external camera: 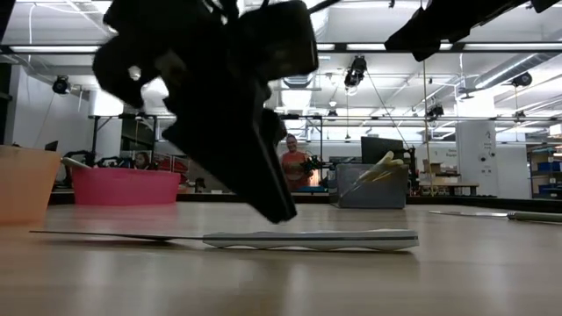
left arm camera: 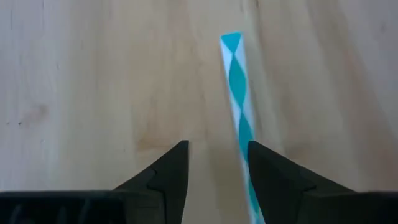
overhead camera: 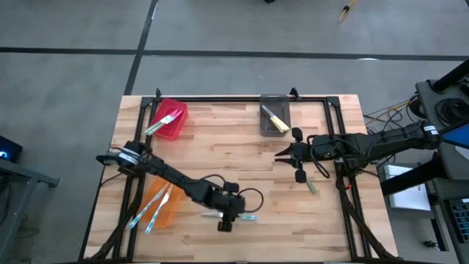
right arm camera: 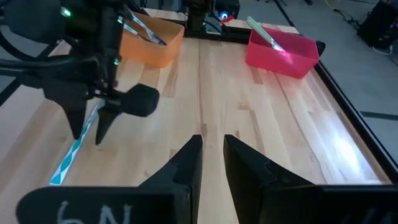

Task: Sort silverware by color (type)
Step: Put the blue knife into the orange bin

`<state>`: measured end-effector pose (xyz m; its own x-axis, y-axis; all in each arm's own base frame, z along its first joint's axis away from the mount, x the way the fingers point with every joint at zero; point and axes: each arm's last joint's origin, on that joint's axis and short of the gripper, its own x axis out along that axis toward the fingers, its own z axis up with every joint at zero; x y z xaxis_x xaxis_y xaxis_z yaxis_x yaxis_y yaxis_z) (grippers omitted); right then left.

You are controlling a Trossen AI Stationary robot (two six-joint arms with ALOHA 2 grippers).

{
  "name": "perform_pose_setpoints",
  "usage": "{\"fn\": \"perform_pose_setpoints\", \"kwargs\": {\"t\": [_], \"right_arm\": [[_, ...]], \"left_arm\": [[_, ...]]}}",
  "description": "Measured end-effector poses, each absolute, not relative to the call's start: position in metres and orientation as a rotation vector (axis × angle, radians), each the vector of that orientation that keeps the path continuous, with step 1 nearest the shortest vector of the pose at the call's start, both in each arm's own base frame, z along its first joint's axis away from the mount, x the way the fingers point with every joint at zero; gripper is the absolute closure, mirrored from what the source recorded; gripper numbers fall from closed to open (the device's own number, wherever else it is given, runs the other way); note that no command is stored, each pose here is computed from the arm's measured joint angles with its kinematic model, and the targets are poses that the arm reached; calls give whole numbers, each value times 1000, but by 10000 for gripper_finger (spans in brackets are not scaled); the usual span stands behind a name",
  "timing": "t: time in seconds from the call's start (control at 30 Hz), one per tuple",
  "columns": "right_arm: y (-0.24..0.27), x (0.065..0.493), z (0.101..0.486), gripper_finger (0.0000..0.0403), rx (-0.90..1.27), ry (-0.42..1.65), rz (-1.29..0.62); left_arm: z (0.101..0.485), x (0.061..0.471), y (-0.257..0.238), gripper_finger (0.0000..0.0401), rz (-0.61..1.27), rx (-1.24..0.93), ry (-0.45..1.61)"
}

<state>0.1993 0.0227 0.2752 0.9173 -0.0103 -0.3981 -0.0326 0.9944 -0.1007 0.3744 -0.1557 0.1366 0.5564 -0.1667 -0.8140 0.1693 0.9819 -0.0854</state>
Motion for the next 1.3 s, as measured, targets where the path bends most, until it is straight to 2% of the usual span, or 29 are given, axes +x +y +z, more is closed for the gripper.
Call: {"fn": "perform_pose_setpoints", "kwargs": {"t": [0.23,0.5,0.63,0.8,0.97,1.3], "right_arm": [[23,199,275,346,-80,407,6],[23,201,279,346,-87,371,7],[23,201,279,346,-87,372,7],[23,201,279,346,-97,372,9],[23,201,279,346,-100,372,9],[23,201,279,346,-101,371,9]], "left_arm": [[124,365,-149,260,-114,79,967],[118,362,-147,261,-28,37,970],[116,360,-145,274,15,23,973],[127,366,-148,292,-20,9,992],[148,377,-154,293,-14,19,999],[141,370,-167,237,-18,-42,982]]}}
